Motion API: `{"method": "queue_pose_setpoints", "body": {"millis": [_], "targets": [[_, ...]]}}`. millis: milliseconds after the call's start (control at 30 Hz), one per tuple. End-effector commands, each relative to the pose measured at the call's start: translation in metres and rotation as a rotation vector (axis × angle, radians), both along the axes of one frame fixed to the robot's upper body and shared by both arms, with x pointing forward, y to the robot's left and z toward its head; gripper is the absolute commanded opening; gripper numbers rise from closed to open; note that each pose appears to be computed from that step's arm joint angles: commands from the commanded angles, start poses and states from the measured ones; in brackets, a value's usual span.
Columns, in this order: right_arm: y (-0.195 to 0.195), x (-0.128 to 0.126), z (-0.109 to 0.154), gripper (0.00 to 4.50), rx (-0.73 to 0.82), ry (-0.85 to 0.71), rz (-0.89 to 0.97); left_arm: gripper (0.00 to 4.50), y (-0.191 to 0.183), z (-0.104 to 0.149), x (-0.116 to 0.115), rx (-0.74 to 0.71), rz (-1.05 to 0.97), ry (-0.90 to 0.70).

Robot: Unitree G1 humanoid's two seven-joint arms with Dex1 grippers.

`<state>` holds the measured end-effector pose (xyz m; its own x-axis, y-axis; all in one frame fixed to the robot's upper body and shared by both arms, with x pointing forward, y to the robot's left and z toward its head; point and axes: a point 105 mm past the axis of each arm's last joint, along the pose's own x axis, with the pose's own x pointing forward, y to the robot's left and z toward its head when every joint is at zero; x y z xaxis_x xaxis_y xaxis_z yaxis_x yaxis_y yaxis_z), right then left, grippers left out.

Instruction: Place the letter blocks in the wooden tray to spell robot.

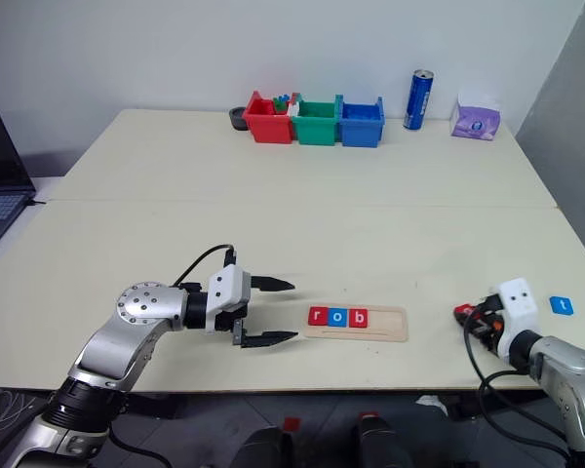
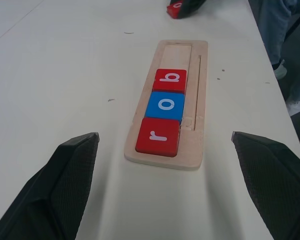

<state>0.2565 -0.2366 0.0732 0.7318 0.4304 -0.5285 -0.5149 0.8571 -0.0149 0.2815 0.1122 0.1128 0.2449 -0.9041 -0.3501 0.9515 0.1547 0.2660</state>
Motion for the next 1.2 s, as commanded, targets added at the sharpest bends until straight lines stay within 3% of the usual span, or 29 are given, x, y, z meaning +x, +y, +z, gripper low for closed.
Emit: {"method": "queue_pose_setpoints", "body": {"millis": [33,300,333,467,567,667,833,900,1033,1200], "targets": [[0.019,-0.012,-0.006,1.46,-0.018,0.045,0.169,4.50,-0.004,0.004,-0.001,0.001,-0.027,-0.027],[0.005,-0.004,-0.007,1.46,-0.138,0.029,0.240,4.50,-0.005,0.004,-0.002,0.005,-0.037,-0.028],[0.001,-0.001,-0.005,2.19,-0.158,0.018,0.238,4.50,-0.005,0.003,-0.002,0.006,-0.038,-0.028],[-0.013,0.008,0.002,3.45,-0.217,-0.021,0.210,4.50,-0.006,0.003,-0.003,0.008,-0.042,-0.030],[-0.023,0.011,0.022,4.45,-0.181,-0.080,0.118,4.50,-0.006,0.002,-0.004,0.010,-0.040,-0.032],[-0.013,-0.005,0.042,4.45,-0.039,-0.113,0.076,4.50,-0.004,0.002,-0.004,0.008,-0.032,-0.031],[0.025,-0.035,0.039,4.45,0.187,-0.097,0.020,4.50,-0.007,-0.001,-0.006,0.005,-0.047,-0.019],[0.028,-0.036,0.032,4.45,0.195,-0.100,-0.062,4.50,-0.007,-0.001,-0.005,0.005,-0.049,-0.019],[0.008,-0.018,0.020,4.45,0.016,-0.222,-0.416,4.50,-0.008,-0.001,-0.003,0.008,-0.063,-0.019],[0.041,-0.019,0.020,4.45,0.049,-0.268,-0.519,4.50,-0.010,-0.001,-0.002,0.006,-0.074,-0.022]]}}
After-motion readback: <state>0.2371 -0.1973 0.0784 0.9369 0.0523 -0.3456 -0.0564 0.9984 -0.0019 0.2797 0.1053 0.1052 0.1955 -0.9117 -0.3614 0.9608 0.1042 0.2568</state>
